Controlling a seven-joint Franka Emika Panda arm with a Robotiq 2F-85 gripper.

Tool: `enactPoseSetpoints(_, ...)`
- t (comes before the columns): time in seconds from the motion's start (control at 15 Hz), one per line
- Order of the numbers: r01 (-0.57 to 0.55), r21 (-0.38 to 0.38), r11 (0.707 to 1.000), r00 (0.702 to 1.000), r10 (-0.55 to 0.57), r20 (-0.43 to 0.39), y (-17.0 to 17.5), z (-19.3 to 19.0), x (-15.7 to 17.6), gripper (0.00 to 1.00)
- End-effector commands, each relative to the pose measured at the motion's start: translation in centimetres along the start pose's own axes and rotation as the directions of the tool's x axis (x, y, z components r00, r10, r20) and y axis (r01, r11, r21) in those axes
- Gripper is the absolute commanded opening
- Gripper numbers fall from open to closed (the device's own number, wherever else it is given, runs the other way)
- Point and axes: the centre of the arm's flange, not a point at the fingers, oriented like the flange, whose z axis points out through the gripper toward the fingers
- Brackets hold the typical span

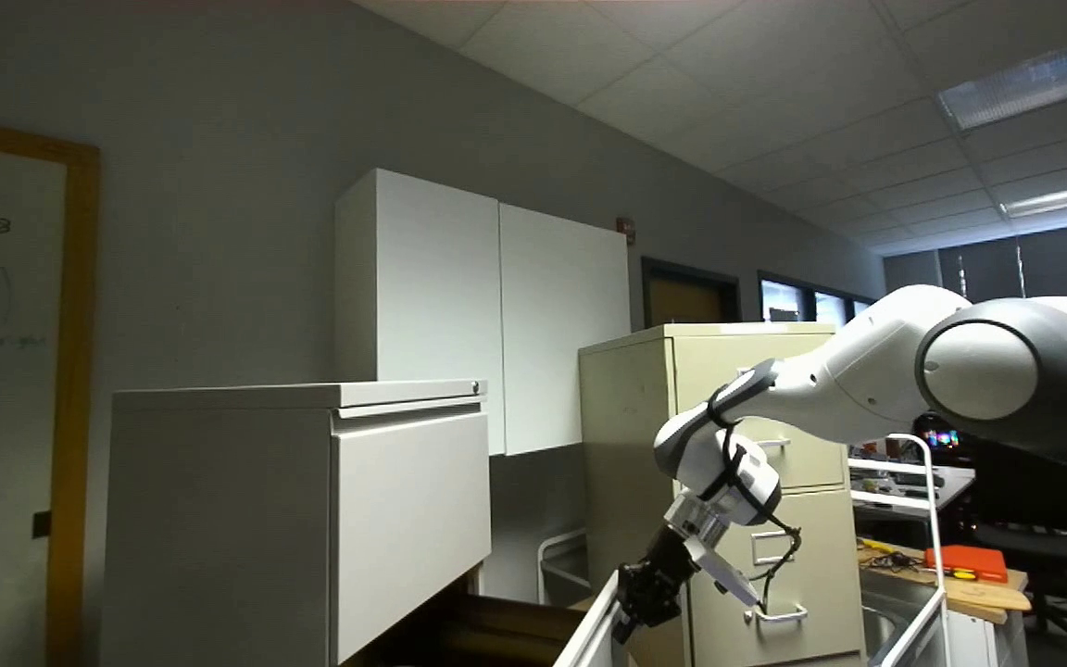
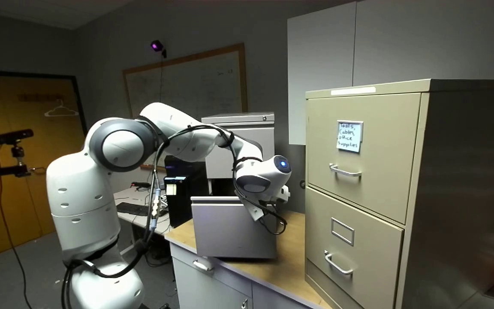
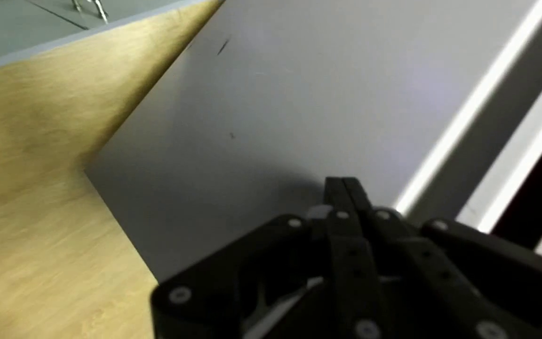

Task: Close the bottom drawer of the file cabinet

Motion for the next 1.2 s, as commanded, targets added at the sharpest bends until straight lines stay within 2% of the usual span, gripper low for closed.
enactPoseSetpoints(0.0, 0.035, 0.099, 0.994, 0.996, -0.027, -0.083, -2.7, 0.3, 6.2, 0.00)
enactPoseSetpoints(0.27, 0.095, 0.148, 0.984, 0.991, -0.081, -0.102, -6.8, 1.8, 10.5, 0.00)
enactPoseSetpoints(1.13, 0.226, 0.197, 0.954, 0.974, -0.219, -0.056, -12.1, 7.9, 19.5, 0.00)
